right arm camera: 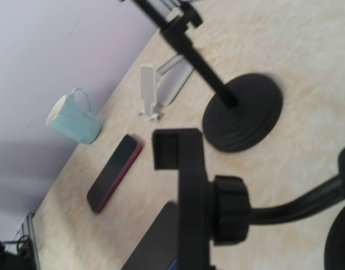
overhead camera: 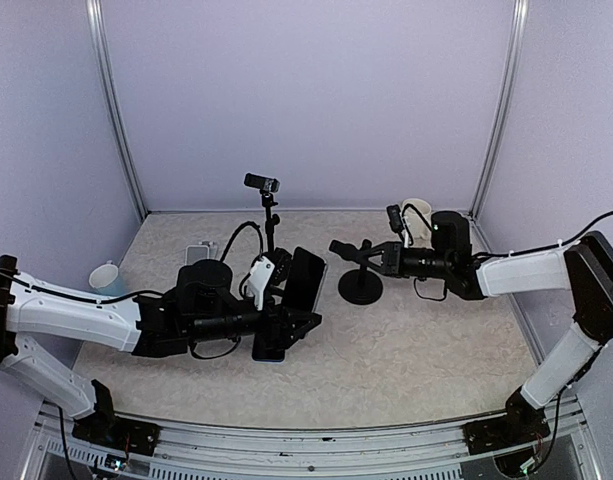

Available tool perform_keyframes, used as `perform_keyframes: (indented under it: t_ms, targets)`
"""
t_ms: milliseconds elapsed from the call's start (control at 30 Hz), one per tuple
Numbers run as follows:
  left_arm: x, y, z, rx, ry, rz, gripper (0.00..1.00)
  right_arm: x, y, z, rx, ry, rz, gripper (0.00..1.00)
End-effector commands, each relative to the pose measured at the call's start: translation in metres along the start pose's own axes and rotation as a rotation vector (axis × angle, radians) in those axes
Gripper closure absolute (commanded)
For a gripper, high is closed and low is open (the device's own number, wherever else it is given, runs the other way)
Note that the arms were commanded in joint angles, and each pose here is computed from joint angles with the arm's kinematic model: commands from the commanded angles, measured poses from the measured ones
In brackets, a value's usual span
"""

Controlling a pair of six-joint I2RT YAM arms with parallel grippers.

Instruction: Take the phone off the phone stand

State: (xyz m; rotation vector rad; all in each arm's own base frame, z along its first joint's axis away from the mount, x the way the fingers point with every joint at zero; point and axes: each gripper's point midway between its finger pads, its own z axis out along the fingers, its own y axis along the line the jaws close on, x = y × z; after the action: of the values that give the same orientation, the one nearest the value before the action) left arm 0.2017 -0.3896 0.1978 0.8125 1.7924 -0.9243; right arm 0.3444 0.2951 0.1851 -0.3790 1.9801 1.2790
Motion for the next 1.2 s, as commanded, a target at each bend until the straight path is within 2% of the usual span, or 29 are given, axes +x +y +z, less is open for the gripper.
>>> perform_keyframes:
  t_ms: [0,233,400,500,600,667,800,1000,1167]
  targets:
    - [-0.026,0.010,-0.017,-0.071,-0.104,-0.040,0.94,-0.040,0.004,0.015,-0.048,-0.067,-0.087,1.00]
    - [-0.017,0.024,-0.023,-0.137,-0.089,-0.058,0.94,-0.058,-0.015,0.038,-0.036,-0.061,-0.085,1.00]
    - [-0.011,0.030,-0.019,-0.160,-0.072,-0.074,0.94,-0.065,-0.020,0.045,-0.029,-0.057,-0.088,0.86]
    - [-0.010,0.031,-0.016,-0.166,-0.071,-0.080,0.93,-0.067,-0.020,0.044,-0.023,-0.055,-0.092,0.70]
    - [-0.011,0.037,-0.011,-0.196,-0.070,-0.092,0.93,-0.069,-0.016,0.040,-0.019,-0.055,-0.100,0.47]
    - [-0.010,0.042,-0.008,-0.225,-0.065,-0.103,0.94,-0.072,-0.010,0.035,-0.022,-0.060,-0.108,0.35]
    - [-0.013,0.046,-0.003,-0.243,-0.082,-0.118,0.93,-0.078,0.007,0.022,-0.037,-0.076,-0.125,0.17]
    - [-0.017,0.049,0.004,-0.270,-0.112,-0.159,0.93,-0.079,0.031,-0.007,-0.032,-0.094,-0.145,0.14]
    - [-0.015,0.054,0.013,-0.304,-0.122,-0.193,0.93,-0.062,0.048,-0.034,-0.040,-0.092,-0.127,0.14]
